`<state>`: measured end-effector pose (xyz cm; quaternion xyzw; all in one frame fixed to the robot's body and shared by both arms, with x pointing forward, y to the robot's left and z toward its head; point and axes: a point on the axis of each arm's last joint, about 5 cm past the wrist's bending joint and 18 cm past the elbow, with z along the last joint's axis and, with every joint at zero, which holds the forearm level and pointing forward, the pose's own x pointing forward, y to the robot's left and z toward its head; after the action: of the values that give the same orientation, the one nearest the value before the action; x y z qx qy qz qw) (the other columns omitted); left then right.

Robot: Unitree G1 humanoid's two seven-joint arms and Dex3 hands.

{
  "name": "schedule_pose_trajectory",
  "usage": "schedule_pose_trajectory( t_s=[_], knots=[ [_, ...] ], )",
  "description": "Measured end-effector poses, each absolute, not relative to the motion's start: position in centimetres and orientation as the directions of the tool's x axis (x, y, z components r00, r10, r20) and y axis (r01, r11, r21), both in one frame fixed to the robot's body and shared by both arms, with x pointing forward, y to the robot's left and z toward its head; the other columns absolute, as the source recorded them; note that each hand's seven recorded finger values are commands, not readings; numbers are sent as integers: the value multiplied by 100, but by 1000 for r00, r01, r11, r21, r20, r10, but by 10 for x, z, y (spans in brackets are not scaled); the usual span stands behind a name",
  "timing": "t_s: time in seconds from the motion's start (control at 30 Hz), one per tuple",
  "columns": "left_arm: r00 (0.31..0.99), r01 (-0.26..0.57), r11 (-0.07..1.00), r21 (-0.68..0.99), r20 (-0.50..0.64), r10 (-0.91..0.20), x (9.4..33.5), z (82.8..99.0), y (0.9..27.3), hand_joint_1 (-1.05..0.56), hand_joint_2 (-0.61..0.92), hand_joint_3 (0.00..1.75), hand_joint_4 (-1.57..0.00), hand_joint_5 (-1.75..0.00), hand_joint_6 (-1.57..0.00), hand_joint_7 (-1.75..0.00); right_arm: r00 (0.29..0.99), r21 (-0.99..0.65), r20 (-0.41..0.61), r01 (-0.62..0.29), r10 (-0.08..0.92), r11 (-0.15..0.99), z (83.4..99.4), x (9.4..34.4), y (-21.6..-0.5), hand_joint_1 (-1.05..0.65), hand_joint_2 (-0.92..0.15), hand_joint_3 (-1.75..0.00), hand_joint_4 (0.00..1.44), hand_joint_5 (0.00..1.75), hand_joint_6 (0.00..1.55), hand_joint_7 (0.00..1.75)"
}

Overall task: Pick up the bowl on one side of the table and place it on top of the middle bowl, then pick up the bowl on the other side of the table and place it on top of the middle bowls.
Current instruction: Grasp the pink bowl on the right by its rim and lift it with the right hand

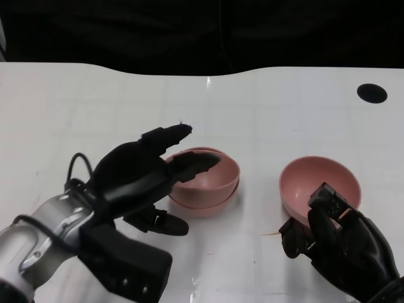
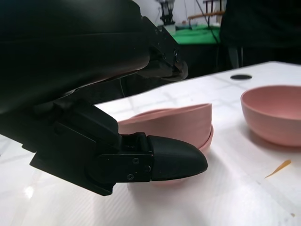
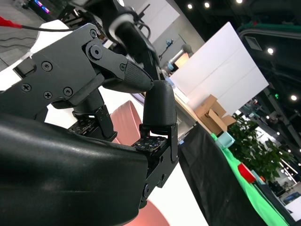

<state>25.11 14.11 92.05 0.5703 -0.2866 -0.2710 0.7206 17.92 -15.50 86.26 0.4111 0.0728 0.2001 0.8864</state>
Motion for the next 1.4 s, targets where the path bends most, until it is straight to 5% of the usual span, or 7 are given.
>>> schedule_pose_trajectory(
  t_s=[0.27,0.3,0.4,0.5,0.67,0.83,1.4],
  knots=[
    [758,-10,475,880,316,-571,221,910,163,-42,92,10,-43,-14,-68,-6,909,758,37,-296,415,581,862,181,-156,-10,-55,-132,83,175,63,175],
    [760,-10,512,859,338,-554,219,909,165,-15,92,9,-66,-26,-82,-12,907,759,38,-299,418,579,863,182,-155,-10,-55,-131,83,175,62,175],
    [763,-8,728,686,475,-439,201,901,173,12,92,18,-89,-44,-101,-18,911,763,33,-288,411,578,862,181,-158,-10,-58,-126,81,175,60,175],
    [803,3,848,531,504,-318,188,895,183,18,77,65,-81,-95,-110,-28,913,767,32,-282,406,576,862,180,-159,-10,-61,-122,80,175,59,175],
    [887,63,959,276,424,-181,171,889,188,22,64,125,-76,-167,-81,-154,913,768,29,-281,407,575,862,180,-158,-11,-64,-120,78,175,58,175],
    [950,130,989,-69,296,-104,163,893,194,22,57,159,-101,-174,-84,-174,912,771,31,-282,410,571,861,180,-159,-11,-65,-118,77,175,57,175],
    [947,211,849,-484,-114,-300,148,906,229,15,85,149,-103,-175,-80,-175,941,620,100,-313,323,719,866,180,-162,-4,-62,-117,83,175,63,168]
  ],
)
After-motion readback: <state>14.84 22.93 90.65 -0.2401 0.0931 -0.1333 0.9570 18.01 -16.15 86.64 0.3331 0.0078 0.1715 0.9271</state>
